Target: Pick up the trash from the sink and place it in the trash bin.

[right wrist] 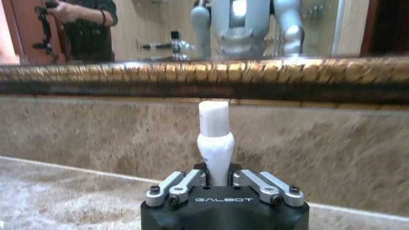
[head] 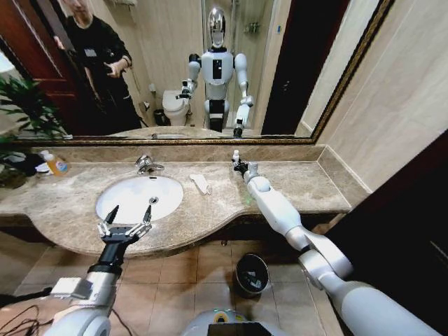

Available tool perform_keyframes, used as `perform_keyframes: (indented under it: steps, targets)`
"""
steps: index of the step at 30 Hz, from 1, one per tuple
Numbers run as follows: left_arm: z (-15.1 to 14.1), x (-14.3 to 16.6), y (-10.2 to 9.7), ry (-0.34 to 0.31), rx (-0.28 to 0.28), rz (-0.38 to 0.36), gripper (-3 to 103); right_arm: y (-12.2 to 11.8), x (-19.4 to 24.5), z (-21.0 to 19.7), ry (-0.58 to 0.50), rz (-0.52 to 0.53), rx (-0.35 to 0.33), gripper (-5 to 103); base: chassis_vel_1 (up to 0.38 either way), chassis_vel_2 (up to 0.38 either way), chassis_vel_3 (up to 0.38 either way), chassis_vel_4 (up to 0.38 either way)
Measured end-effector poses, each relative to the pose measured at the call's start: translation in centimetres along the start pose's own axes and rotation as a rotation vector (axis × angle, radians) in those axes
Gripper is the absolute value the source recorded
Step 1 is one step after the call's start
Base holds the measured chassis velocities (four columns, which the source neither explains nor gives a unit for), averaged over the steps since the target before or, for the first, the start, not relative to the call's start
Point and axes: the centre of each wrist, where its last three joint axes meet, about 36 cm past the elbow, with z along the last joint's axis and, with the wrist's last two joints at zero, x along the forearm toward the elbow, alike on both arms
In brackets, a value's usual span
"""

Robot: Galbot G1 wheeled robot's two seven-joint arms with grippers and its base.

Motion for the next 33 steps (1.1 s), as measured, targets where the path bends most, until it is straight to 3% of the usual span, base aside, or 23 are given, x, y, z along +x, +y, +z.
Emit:
perform_keyframes:
  steps: [2, 15, 18, 22, 33]
  targets:
    - [0.0, 0.0, 0.0, 0.0, 0.0, 0.0, 100, -0.5, 2.0, -0.5, 0.005, -0.015, -0.006, 13, 0.0, 0.0, 0.0, 0.0]
    - [0.0, 0.0, 0.0, 0.0, 0.0, 0.001, 100, -2.5, 12.6, 0.1, -0.04, -0.117, -0.024, 13, 0.0, 0.0, 0.0, 0.0]
    - [0.0, 0.0, 0.0, 0.0, 0.0, 0.001, 100, -3.7, 19.0, 0.5, -0.043, -0.139, -0.035, 13, 0.0, 0.0, 0.0, 0.0]
    - [0.0, 0.0, 0.0, 0.0, 0.0, 0.001, 100, -4.3, 23.0, 0.8, -0.034, -0.145, -0.032, 13, 0.0, 0.0, 0.0, 0.0]
    - [0.0, 0.0, 0.0, 0.0, 0.0, 0.0, 100, -3.5, 32.4, 1.8, -0.044, -0.155, -0.042, 13, 0.0, 0.0, 0.0, 0.0]
